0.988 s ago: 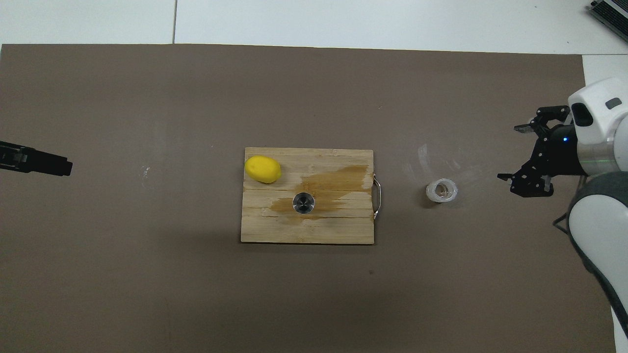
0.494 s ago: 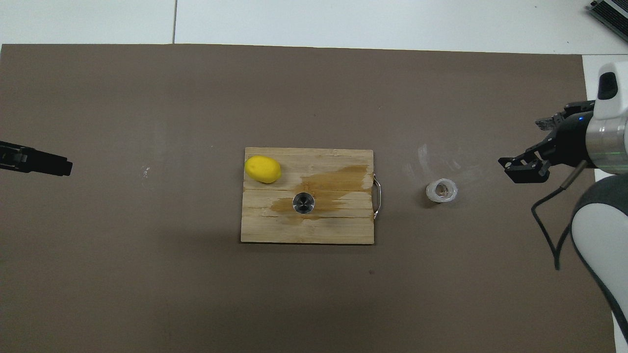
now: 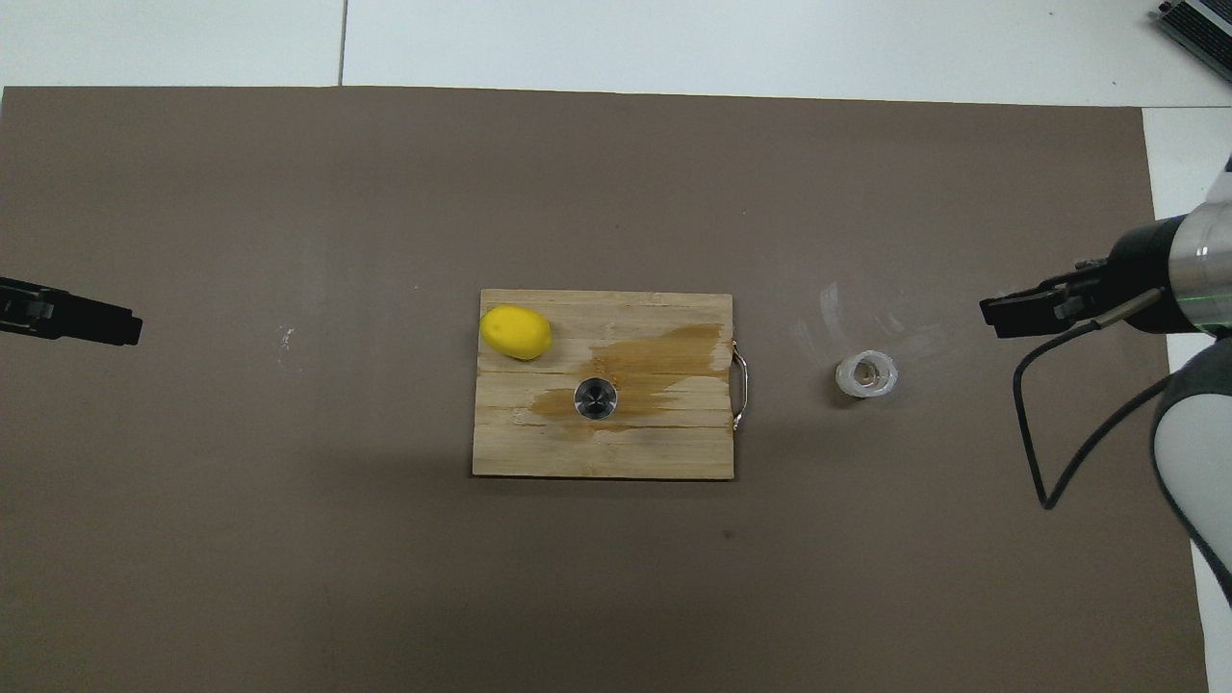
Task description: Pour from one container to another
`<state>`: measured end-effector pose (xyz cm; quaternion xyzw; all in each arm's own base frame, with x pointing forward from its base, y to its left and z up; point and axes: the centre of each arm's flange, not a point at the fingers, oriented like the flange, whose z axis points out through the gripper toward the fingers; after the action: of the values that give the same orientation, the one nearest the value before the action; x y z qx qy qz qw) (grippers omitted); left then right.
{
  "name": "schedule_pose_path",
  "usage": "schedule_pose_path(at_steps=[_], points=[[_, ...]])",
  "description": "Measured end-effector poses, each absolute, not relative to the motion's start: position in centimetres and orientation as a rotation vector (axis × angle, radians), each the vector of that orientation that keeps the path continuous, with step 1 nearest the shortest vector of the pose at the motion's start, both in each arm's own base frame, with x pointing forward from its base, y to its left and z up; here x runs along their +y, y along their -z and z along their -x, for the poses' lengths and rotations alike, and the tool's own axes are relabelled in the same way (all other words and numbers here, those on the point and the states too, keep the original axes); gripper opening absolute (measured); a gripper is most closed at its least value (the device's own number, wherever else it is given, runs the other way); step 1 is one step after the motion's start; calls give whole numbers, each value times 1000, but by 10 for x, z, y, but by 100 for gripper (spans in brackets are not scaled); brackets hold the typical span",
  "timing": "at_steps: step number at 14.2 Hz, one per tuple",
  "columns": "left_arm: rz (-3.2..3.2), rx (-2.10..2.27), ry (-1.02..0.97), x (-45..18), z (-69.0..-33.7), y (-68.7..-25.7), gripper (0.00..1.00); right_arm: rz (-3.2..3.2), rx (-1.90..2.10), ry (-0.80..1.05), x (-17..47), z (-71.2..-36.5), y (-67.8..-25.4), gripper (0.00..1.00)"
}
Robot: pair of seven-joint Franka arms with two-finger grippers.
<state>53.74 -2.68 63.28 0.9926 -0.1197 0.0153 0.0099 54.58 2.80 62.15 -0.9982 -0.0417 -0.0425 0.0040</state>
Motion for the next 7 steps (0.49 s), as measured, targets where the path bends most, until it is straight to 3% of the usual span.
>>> schedule_pose_path(at_steps=[7], points=[[-3098,-378,-46,-28,-537,-632,100,3128,238,-14,25,-545,-637,100]])
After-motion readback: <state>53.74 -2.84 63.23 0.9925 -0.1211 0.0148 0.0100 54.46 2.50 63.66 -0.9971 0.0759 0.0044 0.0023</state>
